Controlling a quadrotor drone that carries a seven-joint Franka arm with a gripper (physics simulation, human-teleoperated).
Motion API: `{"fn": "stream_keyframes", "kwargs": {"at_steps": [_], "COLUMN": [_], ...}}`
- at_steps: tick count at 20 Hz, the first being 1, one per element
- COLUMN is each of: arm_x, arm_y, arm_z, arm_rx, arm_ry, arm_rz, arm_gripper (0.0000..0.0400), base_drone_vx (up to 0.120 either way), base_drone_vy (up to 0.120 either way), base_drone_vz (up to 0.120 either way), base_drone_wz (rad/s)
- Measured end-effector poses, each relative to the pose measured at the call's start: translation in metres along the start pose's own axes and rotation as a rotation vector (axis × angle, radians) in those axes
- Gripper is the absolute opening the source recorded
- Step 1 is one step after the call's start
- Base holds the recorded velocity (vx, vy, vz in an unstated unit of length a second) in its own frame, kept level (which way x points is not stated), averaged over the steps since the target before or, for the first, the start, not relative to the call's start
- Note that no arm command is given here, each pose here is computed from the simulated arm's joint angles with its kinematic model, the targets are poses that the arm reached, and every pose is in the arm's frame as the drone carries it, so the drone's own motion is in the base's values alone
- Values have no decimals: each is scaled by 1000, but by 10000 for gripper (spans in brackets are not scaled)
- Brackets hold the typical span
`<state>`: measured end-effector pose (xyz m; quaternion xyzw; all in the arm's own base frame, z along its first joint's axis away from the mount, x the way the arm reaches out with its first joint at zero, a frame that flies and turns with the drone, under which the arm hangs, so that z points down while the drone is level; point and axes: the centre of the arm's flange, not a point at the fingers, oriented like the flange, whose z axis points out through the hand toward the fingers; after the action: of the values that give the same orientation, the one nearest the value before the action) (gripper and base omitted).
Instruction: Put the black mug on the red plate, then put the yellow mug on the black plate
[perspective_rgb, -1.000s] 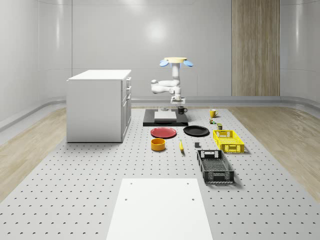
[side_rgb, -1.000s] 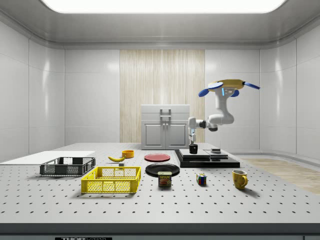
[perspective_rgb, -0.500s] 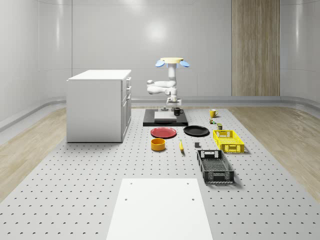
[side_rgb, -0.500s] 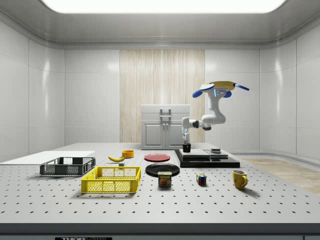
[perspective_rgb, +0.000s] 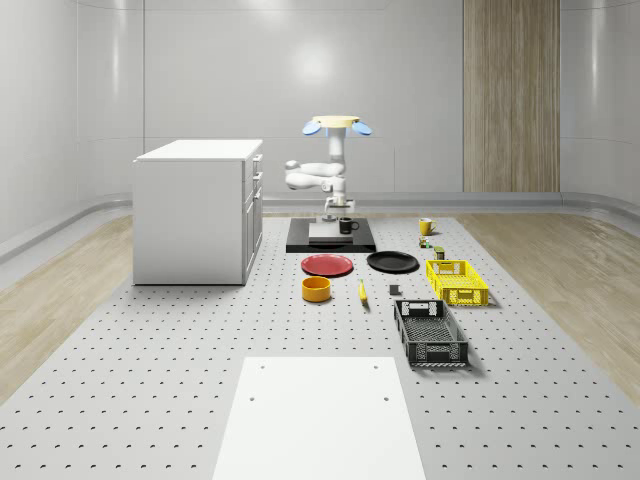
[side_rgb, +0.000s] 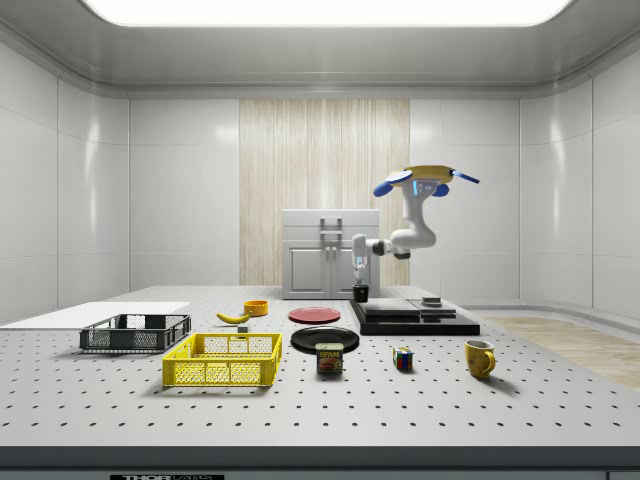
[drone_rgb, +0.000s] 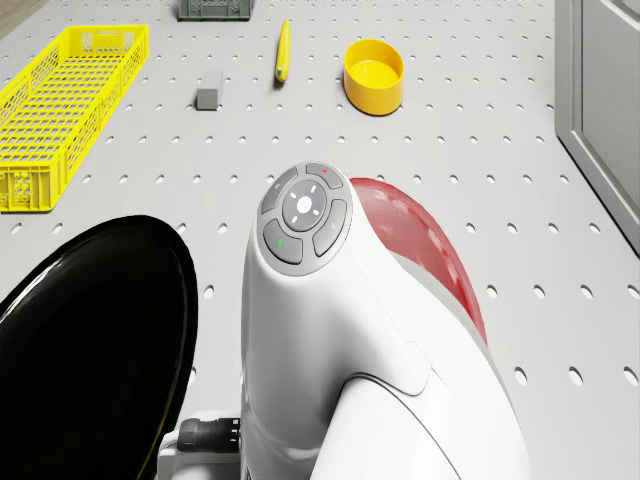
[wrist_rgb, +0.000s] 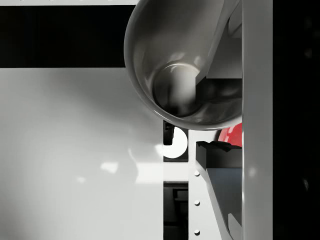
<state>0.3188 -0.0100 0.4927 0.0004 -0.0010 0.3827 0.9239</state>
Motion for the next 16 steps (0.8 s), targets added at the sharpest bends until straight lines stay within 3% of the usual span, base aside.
{"fn": "stream_keyframes", "kwargs": {"at_steps": [6, 16], "arm_x": [0, 0], "arm_y": [0, 0], "arm_z": [0, 0], "arm_rx": [0, 0], "arm_ry": [0, 0], "arm_rz": [0, 0], "arm_gripper": [110, 110], "base_drone_vx": [120, 120], "base_drone_vy": [0, -100], "base_drone_vz": [0, 0], "base_drone_wz": [0, 0]}}
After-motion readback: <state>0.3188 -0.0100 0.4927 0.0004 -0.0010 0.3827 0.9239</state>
